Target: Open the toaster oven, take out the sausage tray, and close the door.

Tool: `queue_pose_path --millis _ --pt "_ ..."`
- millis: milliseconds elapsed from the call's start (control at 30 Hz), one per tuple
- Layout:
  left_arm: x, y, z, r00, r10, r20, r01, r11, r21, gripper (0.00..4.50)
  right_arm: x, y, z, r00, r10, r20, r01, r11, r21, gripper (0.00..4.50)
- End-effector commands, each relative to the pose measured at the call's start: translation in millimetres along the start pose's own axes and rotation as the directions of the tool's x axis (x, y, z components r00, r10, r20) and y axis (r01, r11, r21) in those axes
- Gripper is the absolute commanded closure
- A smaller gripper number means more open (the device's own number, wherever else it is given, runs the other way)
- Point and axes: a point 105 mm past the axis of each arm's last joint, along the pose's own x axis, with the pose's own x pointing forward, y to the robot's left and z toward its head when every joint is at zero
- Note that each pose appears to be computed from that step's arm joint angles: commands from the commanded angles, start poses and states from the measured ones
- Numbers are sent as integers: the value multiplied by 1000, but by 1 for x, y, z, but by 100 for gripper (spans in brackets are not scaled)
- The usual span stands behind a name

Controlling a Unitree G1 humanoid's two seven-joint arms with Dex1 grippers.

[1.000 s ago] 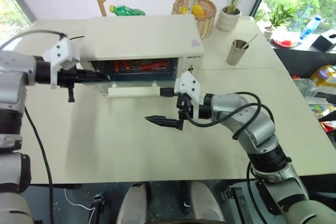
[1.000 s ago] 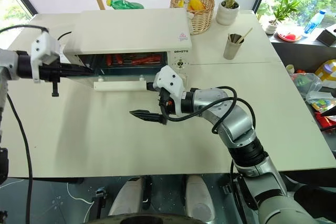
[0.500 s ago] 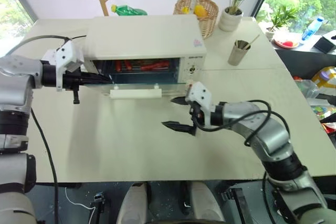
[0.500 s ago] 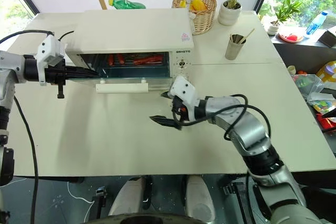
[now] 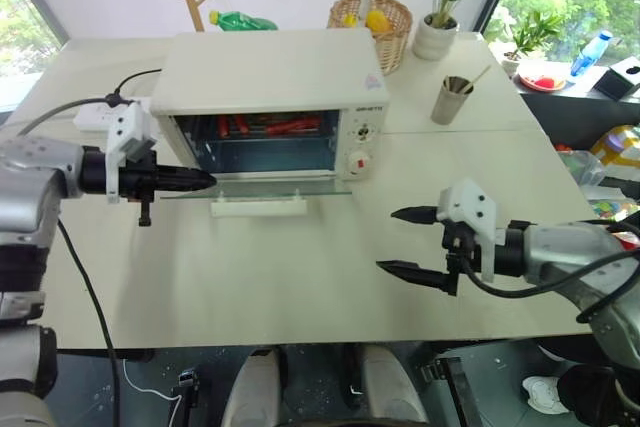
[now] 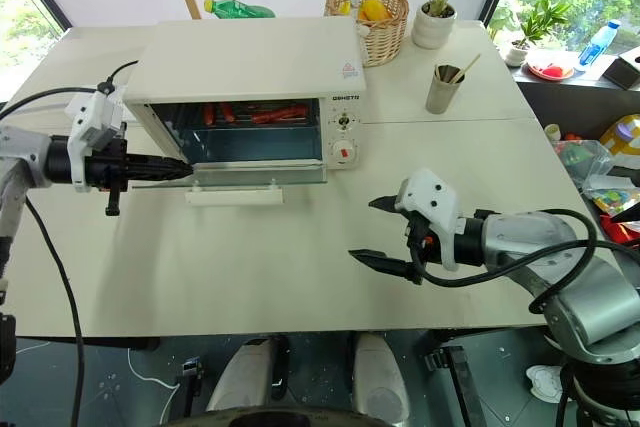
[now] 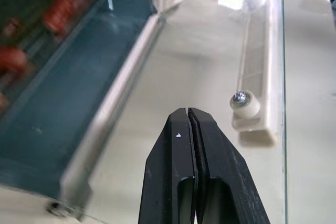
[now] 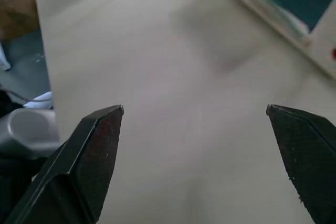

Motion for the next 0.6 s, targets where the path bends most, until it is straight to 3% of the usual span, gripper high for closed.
queue_pose_path --millis 33,333,600 --pt "-4 -3 -7 998 69 -8 -69 997 21 447 -8 -2 16 999 -25 41 27 998 -49 0" --pt "14 -10 -43 983 185 -13 -186 981 -62 447 -6 -12 39 991 -73 111 85 990 -110 0" --pt "33 1 -71 950 311 -26 -312 942 -120 447 20 -39 62 962 -199 185 236 950 -205 0"
